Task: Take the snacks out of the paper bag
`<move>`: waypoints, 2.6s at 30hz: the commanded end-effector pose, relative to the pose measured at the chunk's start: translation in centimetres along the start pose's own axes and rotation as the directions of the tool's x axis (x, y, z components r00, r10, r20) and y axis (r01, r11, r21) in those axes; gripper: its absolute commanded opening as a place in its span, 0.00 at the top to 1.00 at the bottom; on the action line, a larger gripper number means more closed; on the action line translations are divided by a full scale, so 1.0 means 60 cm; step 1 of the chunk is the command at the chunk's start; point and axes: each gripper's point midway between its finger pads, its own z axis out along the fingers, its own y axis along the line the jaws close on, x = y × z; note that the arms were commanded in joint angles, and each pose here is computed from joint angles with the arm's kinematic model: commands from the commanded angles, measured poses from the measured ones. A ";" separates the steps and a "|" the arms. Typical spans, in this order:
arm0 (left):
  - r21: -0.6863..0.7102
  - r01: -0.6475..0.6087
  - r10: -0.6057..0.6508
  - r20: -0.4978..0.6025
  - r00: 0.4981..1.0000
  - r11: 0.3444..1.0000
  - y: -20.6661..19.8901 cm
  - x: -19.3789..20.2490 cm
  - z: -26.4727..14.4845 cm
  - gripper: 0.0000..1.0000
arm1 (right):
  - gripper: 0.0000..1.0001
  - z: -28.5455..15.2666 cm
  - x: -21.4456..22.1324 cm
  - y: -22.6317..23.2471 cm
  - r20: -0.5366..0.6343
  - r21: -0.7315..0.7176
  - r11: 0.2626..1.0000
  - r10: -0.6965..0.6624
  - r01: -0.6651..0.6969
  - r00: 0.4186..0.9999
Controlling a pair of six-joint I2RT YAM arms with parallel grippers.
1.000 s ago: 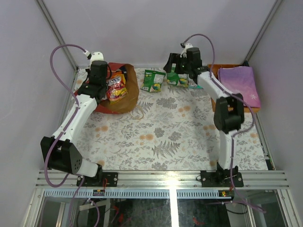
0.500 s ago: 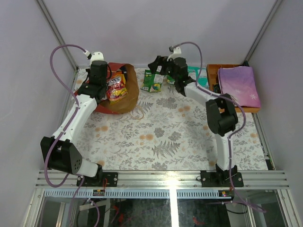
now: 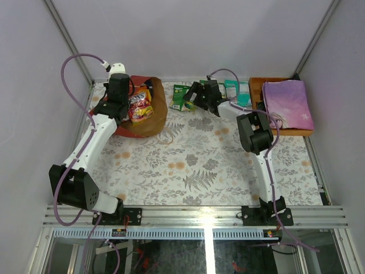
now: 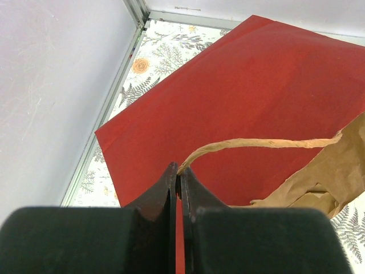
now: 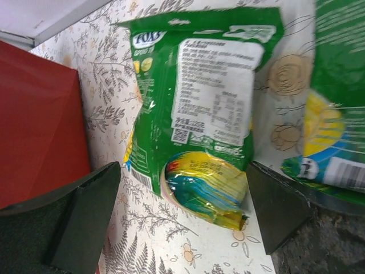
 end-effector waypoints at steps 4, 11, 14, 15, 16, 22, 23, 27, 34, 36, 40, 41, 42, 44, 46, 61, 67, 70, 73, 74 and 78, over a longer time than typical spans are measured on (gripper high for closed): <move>-0.018 0.019 -0.018 0.036 0.999 1.000 0.009 -0.014 0.004 1.00 | 0.00 -0.065 -0.110 0.101 0.126 -0.097 0.993 -0.050 0.063 0.991; -0.017 0.022 -0.021 0.042 0.999 1.000 0.010 -0.016 0.002 1.00 | 0.00 -0.119 -0.117 0.206 0.137 -0.264 0.951 -0.126 0.159 0.982; -0.018 0.021 -0.020 0.045 0.999 1.000 0.011 -0.018 0.002 1.00 | 0.05 -0.108 -0.090 0.228 0.082 -0.391 0.914 -0.080 0.106 0.993; -0.018 0.021 -0.021 0.047 0.999 1.000 0.011 -0.019 0.002 1.00 | 0.08 -0.098 -0.076 0.225 0.051 -0.410 0.909 -0.061 0.077 0.997; -0.018 0.022 -0.021 0.049 0.999 1.000 0.012 -0.019 0.001 1.00 | 0.11 -0.086 -0.062 0.219 0.018 -0.423 0.905 -0.045 0.048 0.999; -0.028 0.012 -0.011 0.052 0.999 1.000 0.016 -0.017 0.002 1.00 | 0.17 -0.004 0.028 0.141 -0.195 -0.379 0.919 0.031 -0.105 0.980; -0.030 0.011 -0.010 0.052 0.999 0.999 0.017 -0.016 0.002 1.00 | 0.18 0.001 0.037 0.131 -0.222 -0.365 0.924 0.038 -0.119 0.974; -0.031 0.010 -0.008 0.051 0.999 0.999 0.017 -0.016 0.005 1.00 | 0.16 0.004 0.050 0.098 -0.241 -0.294 0.951 0.020 -0.093 0.970; -0.030 0.009 -0.008 0.046 0.999 1.000 0.016 -0.014 0.006 1.00 | 0.13 -0.007 0.015 0.118 -0.197 -0.284 0.959 -0.031 -0.026 0.980; -0.033 0.011 -0.009 0.045 0.999 0.999 0.018 -0.013 0.005 1.00 | 0.13 -0.012 0.011 0.132 -0.198 -0.308 0.951 -0.044 -0.020 0.979; -0.032 0.015 -0.014 0.046 0.999 0.999 0.019 -0.013 0.003 1.00 | 0.13 -0.029 0.013 0.152 -0.199 -0.330 0.944 -0.081 0.011 0.977; -0.032 0.016 -0.014 0.045 0.999 0.999 0.019 -0.013 0.003 1.00 | 0.13 -0.036 0.014 0.156 -0.196 -0.337 0.941 -0.092 0.021 0.976; -0.029 0.015 -0.014 0.043 0.999 0.999 0.018 -0.012 0.003 1.00 | 0.13 -0.043 0.013 0.162 -0.192 -0.344 0.938 -0.102 0.030 0.976; -0.028 0.018 -0.016 0.044 0.999 0.999 0.018 -0.013 0.003 1.00 | 0.15 -0.057 0.014 0.165 -0.187 -0.355 0.934 -0.113 0.040 0.976; -0.025 0.020 -0.019 0.043 0.999 0.999 0.017 -0.013 0.002 1.00 | 0.17 -0.069 0.008 0.173 -0.170 -0.367 0.928 -0.124 0.054 0.978; -0.030 0.016 -0.015 0.035 0.999 0.999 0.017 -0.009 0.005 1.00 | 0.19 -0.002 0.042 0.119 -0.270 -0.303 0.953 -0.078 -0.008 0.960; -0.026 0.016 -0.015 0.038 0.999 1.000 0.015 -0.010 0.006 1.00 | 0.16 0.022 0.027 0.092 -0.257 -0.278 0.960 -0.056 -0.019 0.965; -0.024 0.016 -0.015 0.038 0.999 1.000 0.013 -0.011 0.007 1.00 | 0.15 0.042 0.016 0.072 -0.251 -0.266 0.963 -0.032 -0.038 0.967; -0.023 0.014 -0.013 0.034 0.999 1.000 0.012 -0.010 0.009 1.00 | 0.14 0.058 0.003 0.057 -0.239 -0.269 0.962 -0.012 -0.055 0.971; -0.026 0.012 -0.011 0.032 0.999 1.000 0.013 -0.009 0.009 1.00 | 0.14 0.061 -0.001 0.058 -0.234 -0.278 0.959 -0.008 -0.059 0.972; -0.025 0.016 -0.015 0.036 0.999 1.000 0.014 -0.013 0.007 1.00 | 0.13 0.053 -0.025 0.076 -0.206 -0.323 0.945 -0.012 -0.056 0.979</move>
